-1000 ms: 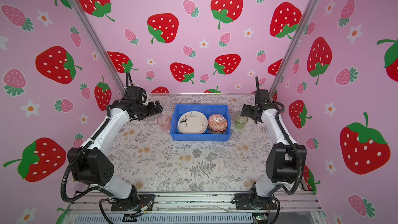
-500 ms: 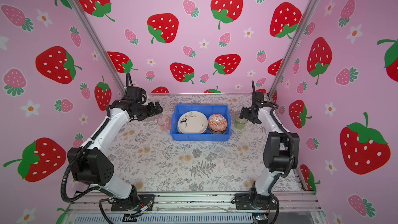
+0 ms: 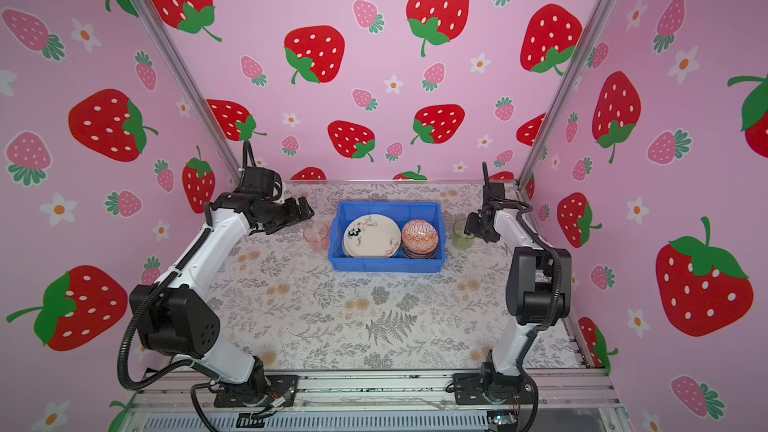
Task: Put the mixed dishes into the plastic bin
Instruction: 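Lower the right gripper around the green glass cup and lift it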
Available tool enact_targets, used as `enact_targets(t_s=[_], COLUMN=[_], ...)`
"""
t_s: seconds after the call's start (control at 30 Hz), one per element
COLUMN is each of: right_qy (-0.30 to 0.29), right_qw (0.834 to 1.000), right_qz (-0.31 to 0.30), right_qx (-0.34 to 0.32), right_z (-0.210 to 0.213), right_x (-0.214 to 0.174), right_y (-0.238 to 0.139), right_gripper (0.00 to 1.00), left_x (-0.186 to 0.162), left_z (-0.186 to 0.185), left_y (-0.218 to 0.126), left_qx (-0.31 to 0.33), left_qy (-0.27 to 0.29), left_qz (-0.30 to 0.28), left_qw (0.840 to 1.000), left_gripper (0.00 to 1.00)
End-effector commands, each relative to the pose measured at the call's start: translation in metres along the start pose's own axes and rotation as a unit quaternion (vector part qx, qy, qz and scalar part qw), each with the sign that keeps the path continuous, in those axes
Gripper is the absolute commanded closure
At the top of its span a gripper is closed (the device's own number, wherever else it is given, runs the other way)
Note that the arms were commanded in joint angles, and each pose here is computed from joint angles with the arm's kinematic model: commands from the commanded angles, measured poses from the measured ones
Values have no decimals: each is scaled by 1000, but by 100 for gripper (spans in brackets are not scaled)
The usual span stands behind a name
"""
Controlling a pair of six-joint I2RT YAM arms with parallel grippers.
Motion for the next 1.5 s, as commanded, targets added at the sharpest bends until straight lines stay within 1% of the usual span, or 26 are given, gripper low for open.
enact_targets(t_s=[0.0,0.1,0.13,0.27,0.43,0.57,0.63,1.0,1.27,1.47], right_qy=[-9,-8,-9,-9,-6,-9,-12,-18,-30,-41], right_qw=[1000,1000,1000,1000,1000,1000,1000,1000,1000,999], right_qz=[11,10,11,9,0,4,5,2,-2,-16], right_qx=[-5,-7,-8,-7,-2,-2,1,5,-6,-22], right_z=[-1,-1,-2,-1,0,0,1,2,1,-1], right_x=[-4,-4,-4,-2,3,3,3,4,9,18], right_y=[11,13,14,16,13,16,16,13,-7,-40], right_gripper=[45,47,50,56,60,64,68,80,89,92], left_x=[6,6,5,5,5,5,5,4,4,3], left_z=[-4,-4,-4,-4,-4,-4,-3,-2,-2,-2], left_y=[-6,-5,-4,-3,-1,-1,-1,4,8,9], left_qx=[-7,-9,-9,-9,-10,-9,-7,-6,-5,-6], left_qy=[2,0,-1,-1,-2,-2,-2,-4,-5,-5], left_qz=[-2,2,4,7,9,8,8,15,19,22], left_qw=[1000,1000,1000,1000,1000,1000,1000,1000,1000,1000], left_gripper=[1,1,1,1,1,1,1,1,1,1])
Point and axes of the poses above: each gripper's point midway between its finger pads, its own y axis out along the fingers, its own z axis along the line the jaws close on, x = y × z, the point moved 6 cm from there along -y, back along the fingers, and after that the axes turned 11 degrees about -y, right-handed, at the moved point
